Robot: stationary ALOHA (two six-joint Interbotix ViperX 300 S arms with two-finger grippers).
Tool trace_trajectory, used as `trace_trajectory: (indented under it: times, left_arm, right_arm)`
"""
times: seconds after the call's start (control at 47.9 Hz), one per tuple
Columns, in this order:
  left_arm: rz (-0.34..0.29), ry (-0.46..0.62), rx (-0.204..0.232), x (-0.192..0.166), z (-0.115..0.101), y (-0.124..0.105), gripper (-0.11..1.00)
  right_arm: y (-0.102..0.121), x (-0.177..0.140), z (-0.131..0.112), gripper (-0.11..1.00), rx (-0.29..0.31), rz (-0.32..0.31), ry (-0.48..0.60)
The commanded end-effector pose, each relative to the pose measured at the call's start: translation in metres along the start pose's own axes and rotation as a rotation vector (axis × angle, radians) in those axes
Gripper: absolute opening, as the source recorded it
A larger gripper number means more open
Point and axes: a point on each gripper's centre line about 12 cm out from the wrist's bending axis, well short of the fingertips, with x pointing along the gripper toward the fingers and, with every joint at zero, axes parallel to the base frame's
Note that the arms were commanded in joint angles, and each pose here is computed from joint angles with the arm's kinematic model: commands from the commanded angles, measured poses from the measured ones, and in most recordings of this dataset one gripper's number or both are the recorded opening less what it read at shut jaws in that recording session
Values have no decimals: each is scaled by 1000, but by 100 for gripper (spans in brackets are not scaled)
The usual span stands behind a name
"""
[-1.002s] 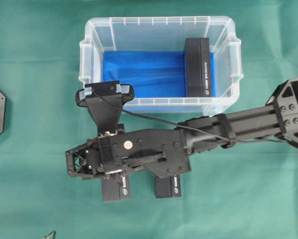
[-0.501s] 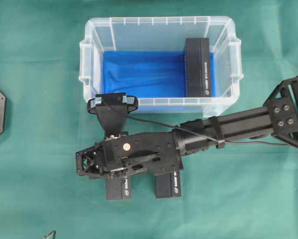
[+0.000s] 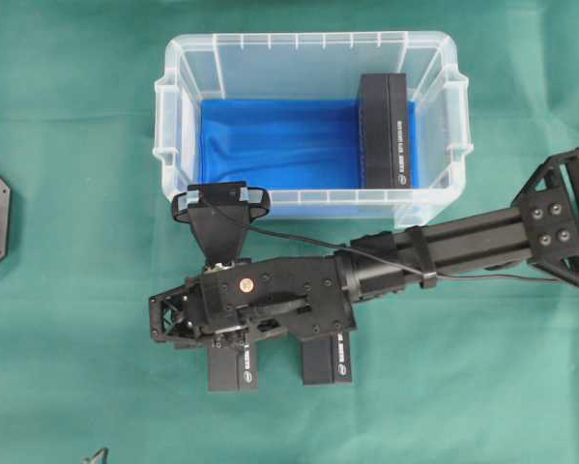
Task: Take the box out of the case with the right arm.
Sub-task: 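Lower the black box onto the cloth and open the right gripper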
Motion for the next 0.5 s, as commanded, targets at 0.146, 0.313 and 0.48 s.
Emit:
trace_trajectory:
  times: [0.146, 0.313, 0.48]
  left_arm:
    - [-2, -21, 2, -5, 3, 0, 0]
    - [-2, -21, 2, -5, 3, 0, 0]
    - [-1, -26, 2, -6, 3, 0, 0]
  right_arm:
    - [3, -27, -4, 79, -7, 54, 17]
    - [3, -30, -4, 93, -6, 59, 16]
    - [3, -32, -2, 91, -4, 64, 11]
